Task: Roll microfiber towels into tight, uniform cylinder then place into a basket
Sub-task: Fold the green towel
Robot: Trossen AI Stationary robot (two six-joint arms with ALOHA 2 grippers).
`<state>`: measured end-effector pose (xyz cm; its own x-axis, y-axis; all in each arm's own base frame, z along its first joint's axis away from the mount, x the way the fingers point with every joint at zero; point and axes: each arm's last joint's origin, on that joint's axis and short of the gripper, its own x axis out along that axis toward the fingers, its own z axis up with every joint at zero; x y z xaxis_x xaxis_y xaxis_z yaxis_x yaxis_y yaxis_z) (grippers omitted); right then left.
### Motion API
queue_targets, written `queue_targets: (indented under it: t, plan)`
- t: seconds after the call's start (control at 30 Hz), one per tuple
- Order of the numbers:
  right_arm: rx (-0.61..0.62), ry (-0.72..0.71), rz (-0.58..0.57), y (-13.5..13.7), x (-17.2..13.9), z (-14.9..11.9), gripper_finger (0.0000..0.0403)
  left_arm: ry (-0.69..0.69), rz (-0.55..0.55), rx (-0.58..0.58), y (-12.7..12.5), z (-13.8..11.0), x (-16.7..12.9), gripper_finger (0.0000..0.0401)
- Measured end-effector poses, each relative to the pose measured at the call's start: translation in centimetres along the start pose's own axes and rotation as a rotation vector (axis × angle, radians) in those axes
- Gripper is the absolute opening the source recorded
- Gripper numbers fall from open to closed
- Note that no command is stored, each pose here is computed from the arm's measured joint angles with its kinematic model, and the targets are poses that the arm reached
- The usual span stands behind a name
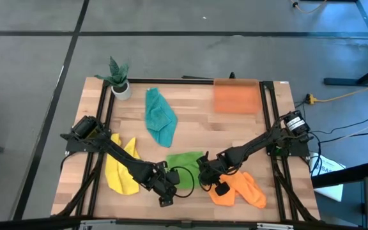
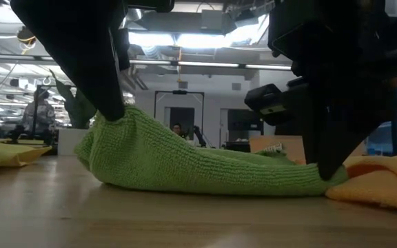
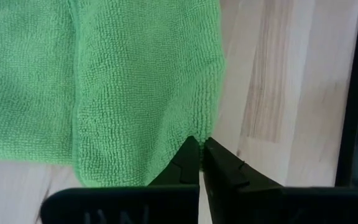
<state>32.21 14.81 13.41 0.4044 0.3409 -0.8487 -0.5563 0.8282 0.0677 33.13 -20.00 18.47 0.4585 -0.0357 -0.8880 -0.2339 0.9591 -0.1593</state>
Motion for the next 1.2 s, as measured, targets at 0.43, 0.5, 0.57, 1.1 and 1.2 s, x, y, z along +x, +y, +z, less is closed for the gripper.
queue_targets:
  t: [0.43, 0.5, 0.57, 1.1, 1.2]
  plan:
    - [0.115, -0.068, 0.006, -2.1, -2.0, 0.6, 0.0003, 0.061, 0.069, -0.146, 0.4, -0.9, -0.1, 0.0000]
    - [0.164, -0.079, 0.000, -2.5, -2.3, 0.6, 0.0002, 0.043, 0.086, -0.152, 0.5, -0.8, -0.1, 0.0000]
    - [0.225, -0.074, -0.002, -3.0, -2.4, 0.4, 0.0002, 0.024, 0.104, -0.170, 0.6, -0.7, -0.1, 0.0000]
    - [0.572, -0.115, -0.057, -7.3, -3.7, -0.4, 0.0000, 0.013, 0.305, -0.419, 2.6, -1.0, -0.5, 0.0000]
    - [0.622, -0.110, -0.117, -7.8, -3.9, -0.7, 0.0000, -0.050, 0.358, -0.498, 3.0, -1.0, -0.6, 0.0000]
